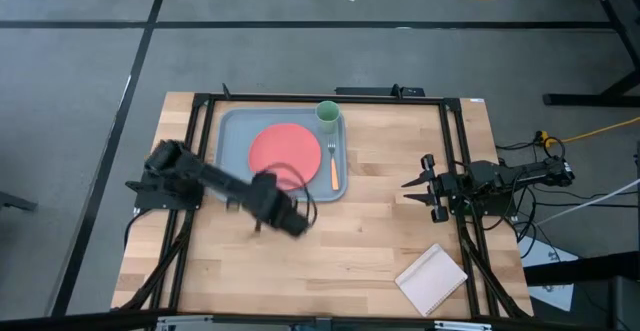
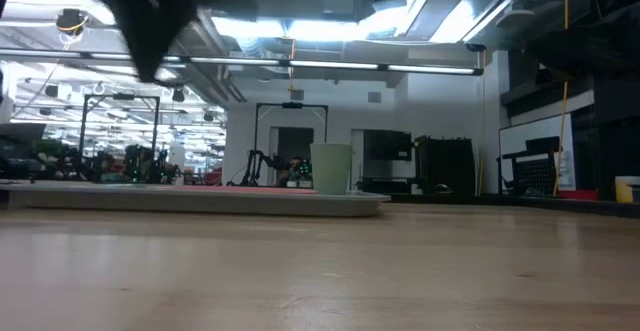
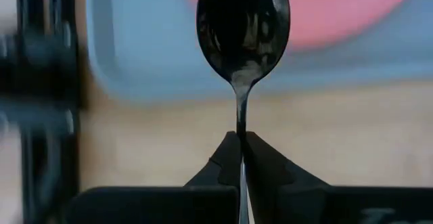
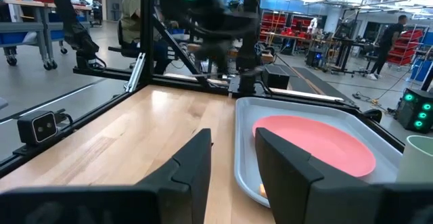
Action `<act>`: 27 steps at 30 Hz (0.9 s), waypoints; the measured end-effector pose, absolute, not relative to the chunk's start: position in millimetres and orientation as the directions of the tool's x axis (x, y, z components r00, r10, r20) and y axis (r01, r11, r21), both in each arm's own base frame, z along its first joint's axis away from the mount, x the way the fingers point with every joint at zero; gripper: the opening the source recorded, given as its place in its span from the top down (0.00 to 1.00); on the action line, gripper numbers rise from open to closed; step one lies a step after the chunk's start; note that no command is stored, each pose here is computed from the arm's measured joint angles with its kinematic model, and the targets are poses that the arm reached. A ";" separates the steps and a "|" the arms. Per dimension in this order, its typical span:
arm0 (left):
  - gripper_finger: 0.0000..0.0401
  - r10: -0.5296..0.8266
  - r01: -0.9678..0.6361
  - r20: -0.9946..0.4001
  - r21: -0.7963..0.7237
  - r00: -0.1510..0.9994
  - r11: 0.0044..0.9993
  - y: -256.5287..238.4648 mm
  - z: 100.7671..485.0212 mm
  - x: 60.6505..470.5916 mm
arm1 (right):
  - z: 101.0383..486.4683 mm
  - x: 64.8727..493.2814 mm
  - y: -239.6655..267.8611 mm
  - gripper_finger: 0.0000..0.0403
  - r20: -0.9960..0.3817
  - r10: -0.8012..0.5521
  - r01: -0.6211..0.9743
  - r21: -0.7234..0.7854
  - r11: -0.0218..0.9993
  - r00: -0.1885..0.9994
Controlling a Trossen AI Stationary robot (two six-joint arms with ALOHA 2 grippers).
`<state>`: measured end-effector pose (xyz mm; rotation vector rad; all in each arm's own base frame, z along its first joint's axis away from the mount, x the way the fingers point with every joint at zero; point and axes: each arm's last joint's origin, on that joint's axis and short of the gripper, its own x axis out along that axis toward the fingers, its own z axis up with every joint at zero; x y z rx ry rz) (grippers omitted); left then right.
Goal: Pick and place plate/cup/fork/spoon on tray
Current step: Put the black spoon on the gray tray to the left of the light pink plate
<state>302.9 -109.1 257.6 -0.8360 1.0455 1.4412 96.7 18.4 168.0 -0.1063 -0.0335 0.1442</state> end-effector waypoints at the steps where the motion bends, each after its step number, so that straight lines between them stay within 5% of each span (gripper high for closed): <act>1: 1.00 0.379 -0.986 -0.915 0.161 -0.136 0.035 -95.9 259.6 301.2 | 168.0 96.7 18.4 0.70 0.025 0.145 -0.142 -0.108 0.984 0.989; 6: 1.00 0.371 -0.976 -0.910 0.216 -0.187 0.037 -26.5 271.5 271.5 | 167.7 96.8 18.4 0.70 0.022 0.145 -0.142 -0.108 0.984 0.989; 13: 1.00 0.302 -0.970 -0.924 0.198 -0.233 -0.142 31.4 246.5 211.9 | 167.7 96.8 18.4 0.70 0.022 0.146 -0.142 -0.108 0.984 0.989; 21: 1.00 0.304 -0.994 -0.947 0.096 -0.106 -0.046 66.8 191.2 200.1 | 167.7 96.8 18.4 0.70 0.022 0.146 -0.142 -0.108 0.984 0.989; 27: 1.00 0.284 -0.989 -0.947 0.142 -0.150 -0.050 87.4 170.4 182.4 | 167.7 96.8 18.4 0.70 0.022 0.146 -0.142 -0.109 0.984 0.989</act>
